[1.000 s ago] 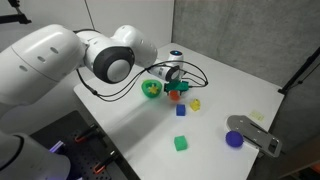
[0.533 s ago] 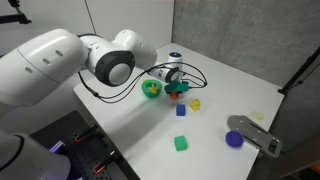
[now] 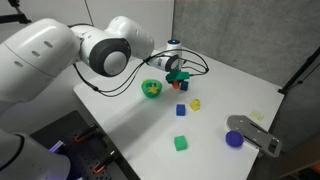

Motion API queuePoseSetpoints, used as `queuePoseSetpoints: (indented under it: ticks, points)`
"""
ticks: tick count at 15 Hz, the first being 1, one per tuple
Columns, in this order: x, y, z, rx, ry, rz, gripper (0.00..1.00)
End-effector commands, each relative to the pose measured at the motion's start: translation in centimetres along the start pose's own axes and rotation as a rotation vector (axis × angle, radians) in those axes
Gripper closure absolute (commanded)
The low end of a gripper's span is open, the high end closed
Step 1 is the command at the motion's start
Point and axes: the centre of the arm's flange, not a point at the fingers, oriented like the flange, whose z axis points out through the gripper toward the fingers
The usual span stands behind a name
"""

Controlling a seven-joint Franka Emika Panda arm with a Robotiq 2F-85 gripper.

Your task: Put the orange toy in the bowl

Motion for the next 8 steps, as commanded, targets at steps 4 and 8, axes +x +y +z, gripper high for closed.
queuePoseSetpoints:
  ticks: [4,8]
  points:
    - [0.7,-5.5,-8.0,0.002,0.014,-0.077,0.89]
    - [0.4,-8.7,-10.4,0.064,-0.002,-0.108,0.89]
